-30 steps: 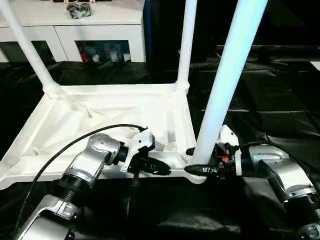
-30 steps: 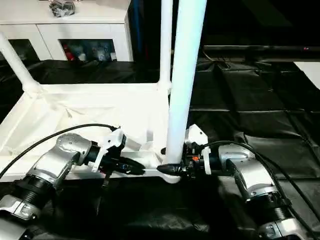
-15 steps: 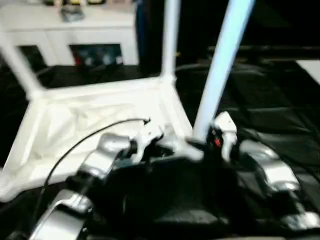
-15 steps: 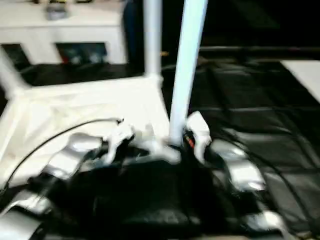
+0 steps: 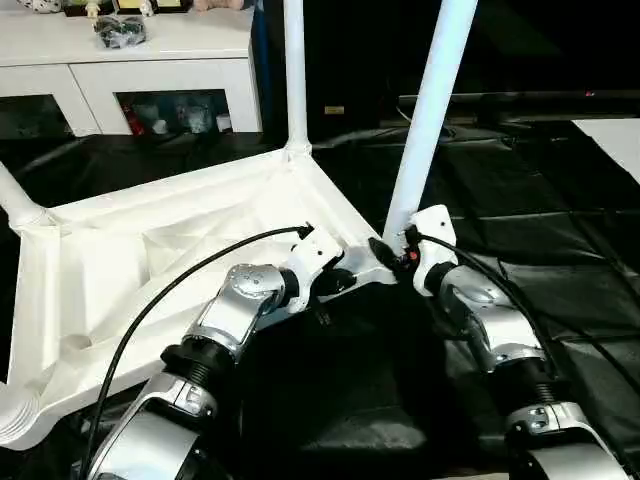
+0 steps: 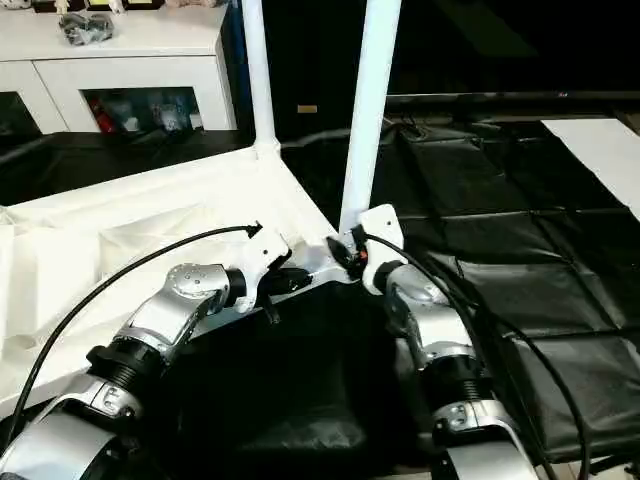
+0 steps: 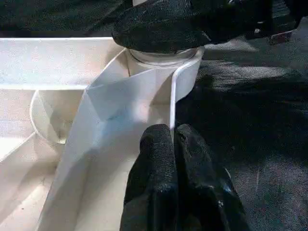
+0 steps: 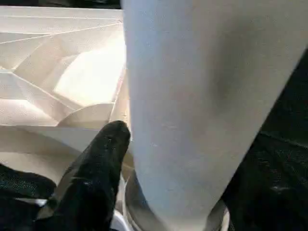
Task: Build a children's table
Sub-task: Rotate leg to tighten
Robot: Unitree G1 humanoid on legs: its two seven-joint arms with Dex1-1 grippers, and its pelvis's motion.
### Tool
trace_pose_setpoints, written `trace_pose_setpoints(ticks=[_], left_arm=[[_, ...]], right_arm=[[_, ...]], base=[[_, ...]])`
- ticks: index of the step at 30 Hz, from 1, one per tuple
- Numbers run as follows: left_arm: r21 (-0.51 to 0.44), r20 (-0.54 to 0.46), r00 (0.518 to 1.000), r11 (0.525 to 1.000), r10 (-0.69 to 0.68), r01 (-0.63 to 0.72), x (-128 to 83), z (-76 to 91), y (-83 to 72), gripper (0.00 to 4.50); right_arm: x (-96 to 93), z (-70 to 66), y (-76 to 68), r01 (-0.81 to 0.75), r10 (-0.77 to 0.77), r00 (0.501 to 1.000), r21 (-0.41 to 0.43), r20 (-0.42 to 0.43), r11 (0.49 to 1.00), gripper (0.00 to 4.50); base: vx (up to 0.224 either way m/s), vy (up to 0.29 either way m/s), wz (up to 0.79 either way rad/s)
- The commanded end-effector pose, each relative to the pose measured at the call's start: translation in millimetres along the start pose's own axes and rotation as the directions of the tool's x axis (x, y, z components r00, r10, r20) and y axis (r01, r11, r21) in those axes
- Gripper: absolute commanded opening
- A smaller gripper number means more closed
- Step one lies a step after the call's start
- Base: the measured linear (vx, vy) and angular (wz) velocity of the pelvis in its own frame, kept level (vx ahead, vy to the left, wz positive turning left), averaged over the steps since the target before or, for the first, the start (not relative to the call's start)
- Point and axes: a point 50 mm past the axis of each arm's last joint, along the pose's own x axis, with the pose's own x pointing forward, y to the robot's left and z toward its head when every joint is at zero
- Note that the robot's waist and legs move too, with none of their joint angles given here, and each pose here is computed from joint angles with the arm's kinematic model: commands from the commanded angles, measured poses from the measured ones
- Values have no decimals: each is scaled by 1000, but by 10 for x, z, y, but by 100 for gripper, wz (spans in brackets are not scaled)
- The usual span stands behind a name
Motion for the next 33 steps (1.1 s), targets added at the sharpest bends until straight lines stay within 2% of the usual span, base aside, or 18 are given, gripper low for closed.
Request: trace_pose_setpoints(ticks=[1,3,4,6,7,8,9,11,13,14,17,22,25,28,30,33], left_arm=[[57,57,998,998,-17,14,64,183,-28,0],[71,50,998,997,-44,40,31,155,-23,0],[71,50,998,997,-44,40,31,155,-23,0],[81,49,996,994,-72,68,-5,133,-23,0],[81,49,996,994,-72,68,-5,133,-23,0],[93,53,993,990,-110,105,-37,113,-36,0],[93,53,992,990,-112,107,-39,112,-36,0],[103,58,983,981,-173,167,-88,85,-64,0],[103,57,980,978,-191,184,-103,76,-70,0],[110,56,971,968,-232,225,-142,58,-85,0],[122,50,964,959,-262,255,-178,43,-88,0],[127,38,950,944,-311,304,-232,17,-94,0],[129,31,939,933,-343,336,-270,9,-102,0],[133,28,936,929,-351,345,-298,6,-94,0],[134,25,933,926,-358,352,-309,1,-95,0],[139,7,922,913,-387,383,-332,-21,-121,0]], right_arm=[[40,-213,261,-154,156,984,33,-84,988,317],[-110,-182,126,-207,205,976,-22,-78,978,324],[-110,-182,126,-207,205,976,-22,-78,978,324],[-318,-175,-9,-275,269,959,-70,-91,959,324],[-318,-175,-9,-275,269,959,-70,-91,959,324],[-483,-177,-103,-324,314,943,-98,-109,941,324],[-493,-177,-108,-328,317,942,-99,-110,940,324],[-694,-163,-222,-384,368,920,-130,-134,914,324],[-751,-156,-253,-401,383,913,-134,-142,906,324],[-862,-131,-326,-425,402,902,-158,-159,891,324],[-943,-87,-388,-438,413,895,-168,-165,883,324],[-976,-26,-417,-442,418,895,-180,-155,879,324],[-949,9,-422,-442,425,895,-140,-135,886,353],[-945,44,-380,-480,467,876,-111,-124,870,362],[-935,52,-349,-495,481,867,-118,-126,861,395],[-879,52,-306,-494,477,869,-160,-134,855,395]], base=[[0,0,0],[0,0,0],[0,0,0],[0,0,0],[0,0,0],[0,0,0],[0,0,0],[0,0,0],[0,0,0],[0,0,0],[0,0,0],[0,0,0],[0,0,0],[0,0,0],[0,0,0],[0,0,0]])
